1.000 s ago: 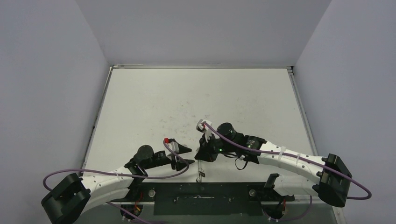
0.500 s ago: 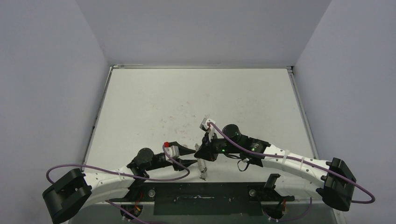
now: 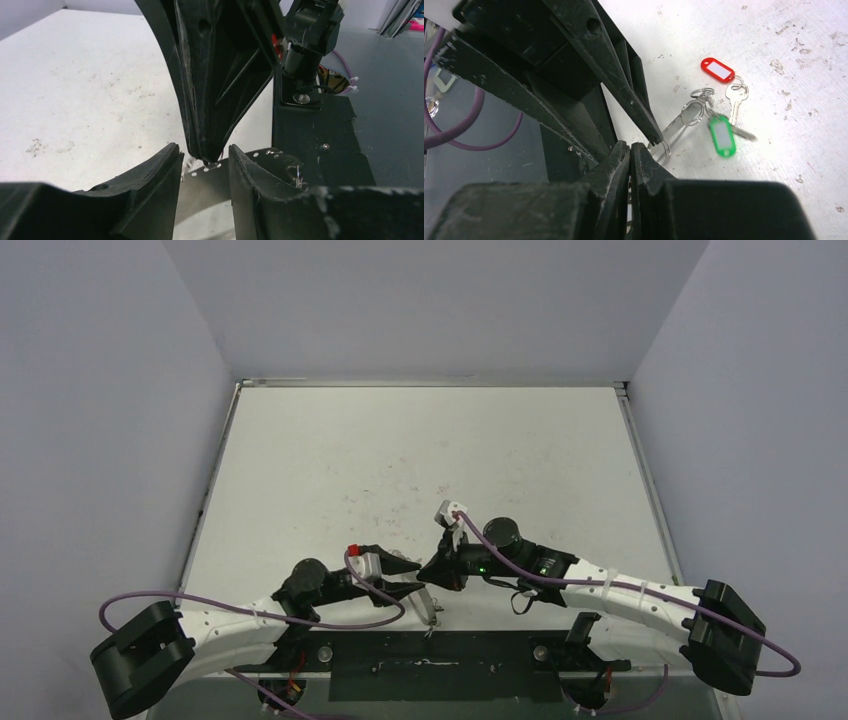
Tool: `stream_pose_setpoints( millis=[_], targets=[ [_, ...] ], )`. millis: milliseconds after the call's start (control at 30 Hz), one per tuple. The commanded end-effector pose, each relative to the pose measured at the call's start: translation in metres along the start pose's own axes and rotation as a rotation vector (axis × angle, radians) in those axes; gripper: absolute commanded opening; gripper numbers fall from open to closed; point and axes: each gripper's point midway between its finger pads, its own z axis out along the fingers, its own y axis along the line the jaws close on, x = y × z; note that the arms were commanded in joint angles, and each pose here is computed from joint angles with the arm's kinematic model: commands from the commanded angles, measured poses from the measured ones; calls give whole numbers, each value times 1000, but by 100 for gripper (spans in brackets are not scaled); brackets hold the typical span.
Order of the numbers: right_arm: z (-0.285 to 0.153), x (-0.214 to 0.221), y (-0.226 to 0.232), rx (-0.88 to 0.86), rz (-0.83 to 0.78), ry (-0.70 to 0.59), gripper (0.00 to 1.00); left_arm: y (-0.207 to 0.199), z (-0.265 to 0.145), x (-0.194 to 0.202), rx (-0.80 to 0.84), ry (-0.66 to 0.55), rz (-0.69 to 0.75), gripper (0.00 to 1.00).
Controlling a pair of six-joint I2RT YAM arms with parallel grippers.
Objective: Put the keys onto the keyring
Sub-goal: Adjust the key on the keyring.
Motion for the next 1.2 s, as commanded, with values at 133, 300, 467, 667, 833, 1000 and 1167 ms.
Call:
stream_pose_setpoints(
  millis=[133, 300, 467, 667, 833, 1000, 1167],
  targets=[
    [2, -39, 16, -80, -39, -212, 0, -10, 6, -29, 52, -98, 34, 22],
    [2, -40, 16, -89, -28, -235, 0, -8, 6, -13, 49, -36, 31, 21],
    [0, -39, 15, -78, -28, -241, 0, -1, -4, -5, -8, -5, 36, 33],
    [-3, -39, 14, -69, -30, -247, 0, 4, -18, -1, -69, 23, 36, 33],
    [0, -34, 12, -69, -27, -238, 0, 2, -25, -4, -84, 2, 33, 33],
    [2, -32, 12, -76, -13, -238, 0, 1, -32, 16, -95, 48, -20, 31],
    [3, -27, 14, -92, 8, -230, 0, 6, -31, 25, -124, 75, -36, 28]
  ],
)
